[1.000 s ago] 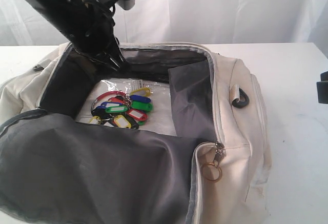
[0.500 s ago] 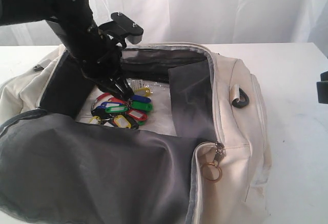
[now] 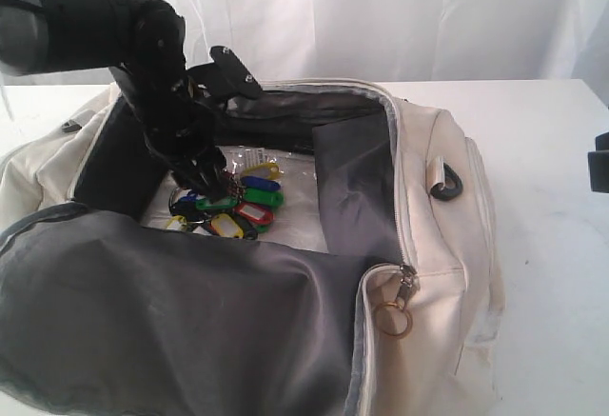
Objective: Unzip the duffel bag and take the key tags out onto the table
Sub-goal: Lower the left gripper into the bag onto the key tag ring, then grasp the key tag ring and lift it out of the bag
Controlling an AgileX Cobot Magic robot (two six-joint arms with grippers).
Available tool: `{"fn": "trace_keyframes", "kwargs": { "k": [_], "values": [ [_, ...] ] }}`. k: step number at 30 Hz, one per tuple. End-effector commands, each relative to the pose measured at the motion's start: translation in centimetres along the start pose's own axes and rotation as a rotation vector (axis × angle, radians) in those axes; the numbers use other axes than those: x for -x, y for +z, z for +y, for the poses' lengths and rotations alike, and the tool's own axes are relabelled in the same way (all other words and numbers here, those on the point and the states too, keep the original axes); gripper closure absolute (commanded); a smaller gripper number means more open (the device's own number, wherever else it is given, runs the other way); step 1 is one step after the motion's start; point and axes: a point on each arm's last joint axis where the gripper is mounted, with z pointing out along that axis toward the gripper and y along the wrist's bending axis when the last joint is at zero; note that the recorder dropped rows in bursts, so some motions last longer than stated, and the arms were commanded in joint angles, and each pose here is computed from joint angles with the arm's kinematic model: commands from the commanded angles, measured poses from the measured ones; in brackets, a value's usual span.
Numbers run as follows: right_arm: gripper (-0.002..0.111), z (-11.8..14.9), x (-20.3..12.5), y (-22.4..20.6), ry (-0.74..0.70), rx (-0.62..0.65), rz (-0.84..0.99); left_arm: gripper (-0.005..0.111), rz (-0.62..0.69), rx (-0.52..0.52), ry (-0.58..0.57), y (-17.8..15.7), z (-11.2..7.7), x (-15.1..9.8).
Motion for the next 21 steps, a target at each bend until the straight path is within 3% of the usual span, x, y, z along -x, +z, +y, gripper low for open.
{"fn": "trace_keyframes", "kwargs": {
  "k": [1,8,10,14,15,21],
  "values": [
    [0.108,0.0,0.3,-0.2,0.001,-0.006,-0.018,0.048,0.034,-0.015,-0.010,2.1,-0.2,-0.1],
    [0.108,0.0,0.3,-0.2,0.001,-0.006,-0.018,0.053,0.057,-0.028,-0.045,4.5,-0.7,-0.1],
    [0.108,0.0,0.3,-0.2,0.001,-0.006,-0.018,0.063,0.070,-0.033,-0.046,4.6,-0.7,-0.2],
    [0.108,0.0,0.3,-0.2,0.001,-0.006,-0.018,0.094,0.091,-0.040,-0.049,4.3,-0.7,-0.4],
    [0.108,0.0,0.3,-0.2,0.001,-0.006,-0.018,0.107,0.106,-0.045,-0.053,3.8,-0.7,-0.4],
    [0.108,0.0,0.3,-0.2,0.001,-0.006,-0.018,0.107,0.039,-0.087,-0.131,-2.9,0.5,1.1]
  ]
}}
